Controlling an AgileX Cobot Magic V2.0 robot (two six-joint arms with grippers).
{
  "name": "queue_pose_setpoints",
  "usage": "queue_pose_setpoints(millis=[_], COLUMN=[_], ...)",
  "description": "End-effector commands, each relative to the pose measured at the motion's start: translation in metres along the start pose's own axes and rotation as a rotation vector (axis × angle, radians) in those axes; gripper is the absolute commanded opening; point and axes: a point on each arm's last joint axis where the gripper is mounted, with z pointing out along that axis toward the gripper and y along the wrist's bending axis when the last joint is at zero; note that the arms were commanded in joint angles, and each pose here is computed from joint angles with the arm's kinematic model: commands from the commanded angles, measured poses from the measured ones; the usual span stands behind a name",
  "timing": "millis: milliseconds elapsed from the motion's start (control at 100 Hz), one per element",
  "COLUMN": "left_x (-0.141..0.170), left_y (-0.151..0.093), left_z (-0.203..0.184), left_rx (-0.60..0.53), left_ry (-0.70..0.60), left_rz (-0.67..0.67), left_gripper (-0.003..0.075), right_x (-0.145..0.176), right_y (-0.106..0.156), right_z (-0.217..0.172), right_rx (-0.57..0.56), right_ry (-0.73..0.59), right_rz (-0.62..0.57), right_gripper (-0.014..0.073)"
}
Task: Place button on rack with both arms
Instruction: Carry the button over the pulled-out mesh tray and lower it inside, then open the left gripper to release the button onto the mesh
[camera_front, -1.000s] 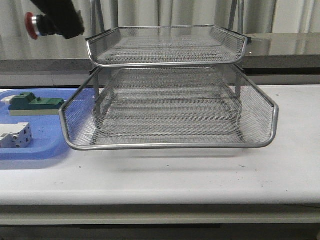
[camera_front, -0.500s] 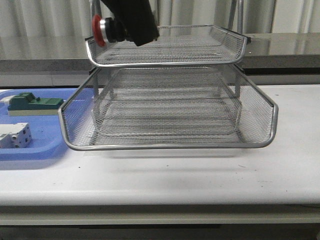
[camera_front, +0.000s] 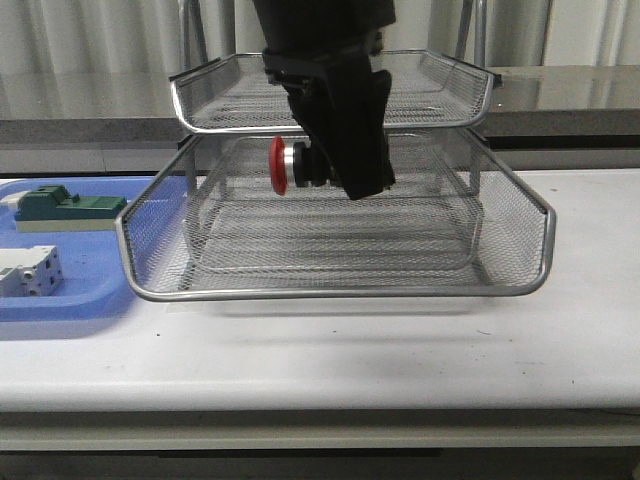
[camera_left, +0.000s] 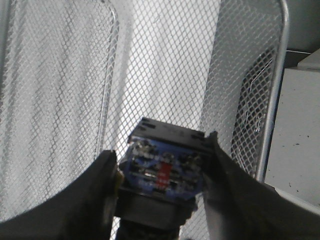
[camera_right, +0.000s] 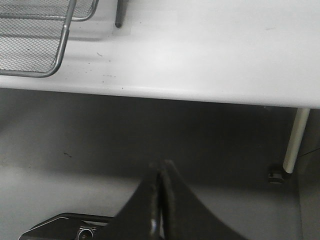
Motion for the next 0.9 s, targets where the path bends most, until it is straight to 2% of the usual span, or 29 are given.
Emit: queue_pose_setpoints(millis=[0,20,70,220,330,730,890], left_x=[-0.009,-0.015,-0.015,-0.015,-0.015,-0.014,-0.011], left_y=[-0.003,-0.011,-0.011,-0.011,-0.011,-0.010,-0.011], left_z=[-0.027,-0.025,-0.025,-0.024,-0.024,-0.024,-0.042], left_rx=[-0.047,-0.037,-0.037,-0.036,-0.036,-0.037,-0.056], left_ry=[-0.100,-0.102,-0.101,-0.100,-0.100,-0.089,-0.118], left_rz=[-0.005,0.017,0.017,0.017,0.017,-0.008,-0.065], left_gripper=[0.0079,0.0087,0.0127,0.0333,0.0409,0.0412,0.0412], right_x=[-0.012,-0.012,-0.012,-0.012,-0.012,-0.012,-0.012], right_y=[0.000,0.000,0.000,0.000,0.000,0.000,0.000], right_z=[-0.007,-0.007,-0.007,-0.007,-0.007,-0.007,-0.007], right_rx=[0.006,0.006,0.006,0.006,0.005,0.005,0.005], right_ry=[-0.079,-0.079,-0.079,-0.079,-0.079,-0.079,-0.079], right_rz=[-0.002,-0.002,-0.002,-0.002,-0.001,-0.001,-0.001], right_gripper=[-0.0071,-0.0071,-0.0071,-0.0071,-0.0071,-0.0071,-0.0071])
